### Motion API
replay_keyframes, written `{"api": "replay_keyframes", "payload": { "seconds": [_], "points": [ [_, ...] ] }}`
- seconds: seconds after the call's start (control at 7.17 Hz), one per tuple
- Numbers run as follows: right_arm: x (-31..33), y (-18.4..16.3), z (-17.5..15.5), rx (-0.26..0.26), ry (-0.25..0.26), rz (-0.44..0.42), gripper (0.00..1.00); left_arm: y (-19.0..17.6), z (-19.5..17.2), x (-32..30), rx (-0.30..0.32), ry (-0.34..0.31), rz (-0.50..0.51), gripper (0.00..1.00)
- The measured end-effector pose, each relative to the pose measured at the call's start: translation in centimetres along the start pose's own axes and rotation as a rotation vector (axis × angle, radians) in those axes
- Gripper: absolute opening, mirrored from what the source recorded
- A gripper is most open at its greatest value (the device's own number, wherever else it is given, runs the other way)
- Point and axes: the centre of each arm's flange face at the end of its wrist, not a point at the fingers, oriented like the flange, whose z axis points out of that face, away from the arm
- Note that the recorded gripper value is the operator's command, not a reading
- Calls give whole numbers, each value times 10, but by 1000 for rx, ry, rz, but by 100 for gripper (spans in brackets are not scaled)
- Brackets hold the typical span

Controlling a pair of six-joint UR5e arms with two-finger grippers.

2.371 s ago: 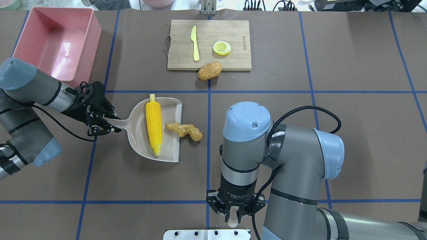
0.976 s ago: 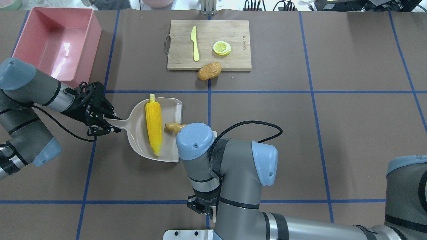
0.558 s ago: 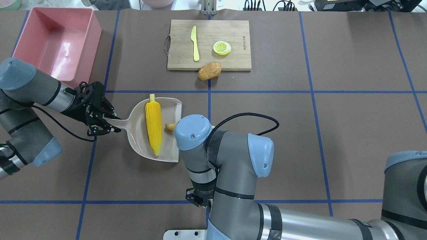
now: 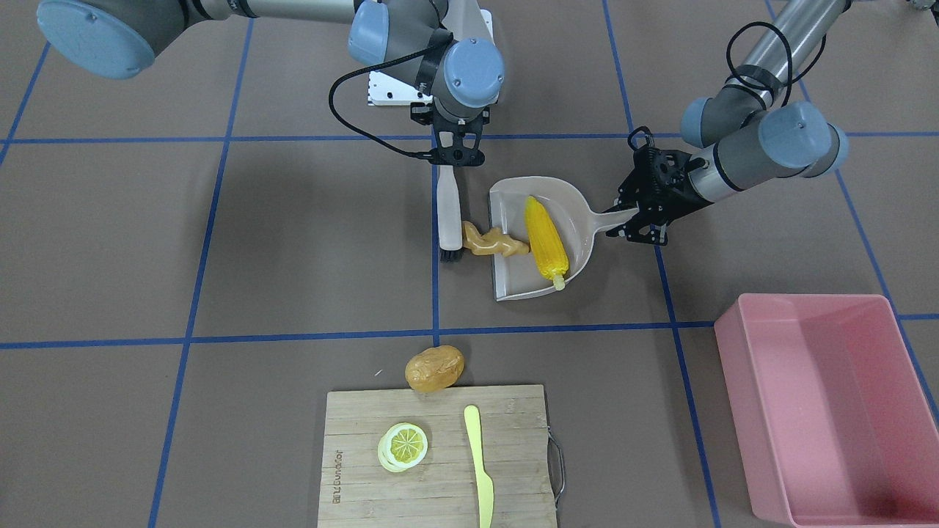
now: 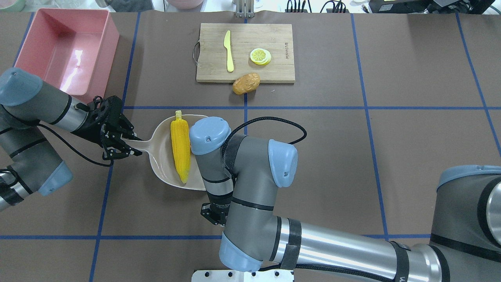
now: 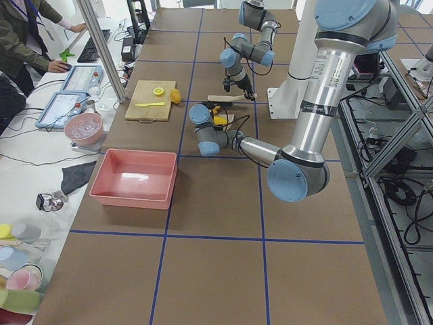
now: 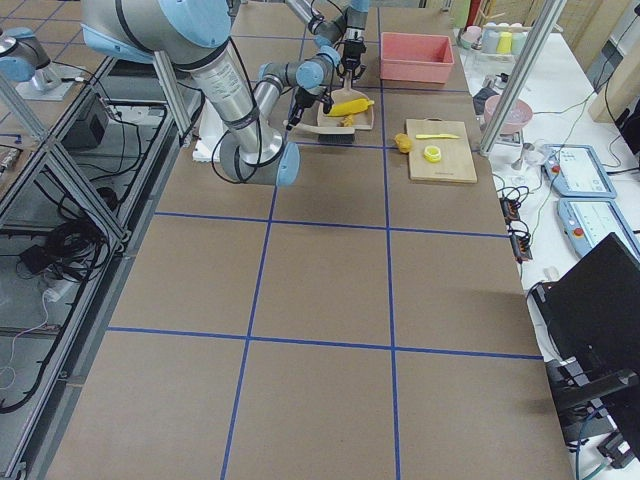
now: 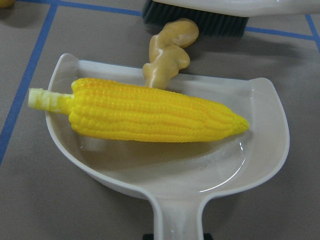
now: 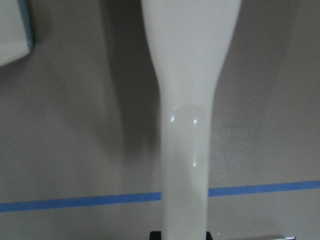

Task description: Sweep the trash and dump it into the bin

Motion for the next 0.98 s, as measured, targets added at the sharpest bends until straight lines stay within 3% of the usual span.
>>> {"api": "replay_keyframes", "payload": {
  "seconds": [0.98],
  "points": [
    [-47, -9, -33, -15, -87, 13, 0, 0, -1, 0, 0, -1, 0, 0]
  ]
}}
